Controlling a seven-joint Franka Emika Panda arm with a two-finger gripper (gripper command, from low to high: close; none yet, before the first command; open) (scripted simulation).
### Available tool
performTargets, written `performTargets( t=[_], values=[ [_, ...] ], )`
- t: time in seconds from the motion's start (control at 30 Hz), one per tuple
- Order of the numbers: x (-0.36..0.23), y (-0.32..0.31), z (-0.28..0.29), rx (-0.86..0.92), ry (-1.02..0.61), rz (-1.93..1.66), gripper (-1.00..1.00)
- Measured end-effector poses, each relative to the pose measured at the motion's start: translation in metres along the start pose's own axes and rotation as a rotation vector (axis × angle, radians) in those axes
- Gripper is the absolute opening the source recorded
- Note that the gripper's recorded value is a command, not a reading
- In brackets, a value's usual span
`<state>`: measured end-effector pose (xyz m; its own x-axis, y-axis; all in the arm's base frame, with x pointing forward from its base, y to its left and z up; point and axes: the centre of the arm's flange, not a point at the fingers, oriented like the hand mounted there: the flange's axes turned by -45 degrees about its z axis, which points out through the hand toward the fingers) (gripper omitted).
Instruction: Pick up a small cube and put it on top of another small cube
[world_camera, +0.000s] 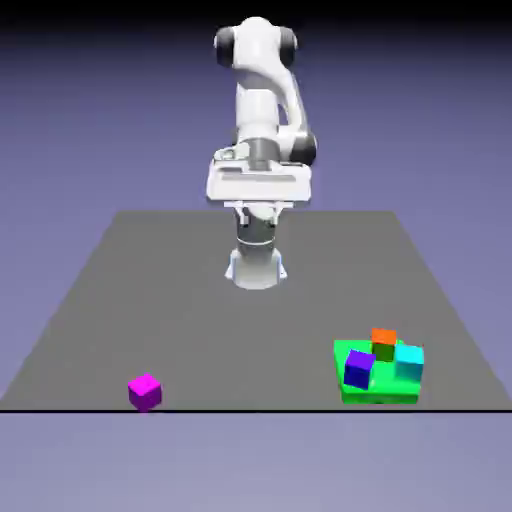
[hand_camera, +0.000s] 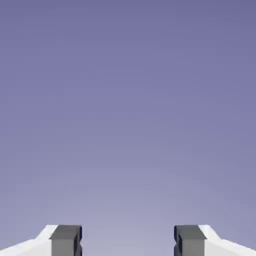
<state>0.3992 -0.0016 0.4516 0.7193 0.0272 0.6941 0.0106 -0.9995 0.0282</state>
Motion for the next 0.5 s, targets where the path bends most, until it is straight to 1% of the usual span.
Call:
performTargets(
  t=[0.27, 0.5],
  values=[
    [0.0, 0.051, 0.083, -0.125, -0.192, 0.188, 0.0],
    [-0.024, 0.11, 0.157, -0.222, -0.346, 0.38, 0.0]
  ],
)
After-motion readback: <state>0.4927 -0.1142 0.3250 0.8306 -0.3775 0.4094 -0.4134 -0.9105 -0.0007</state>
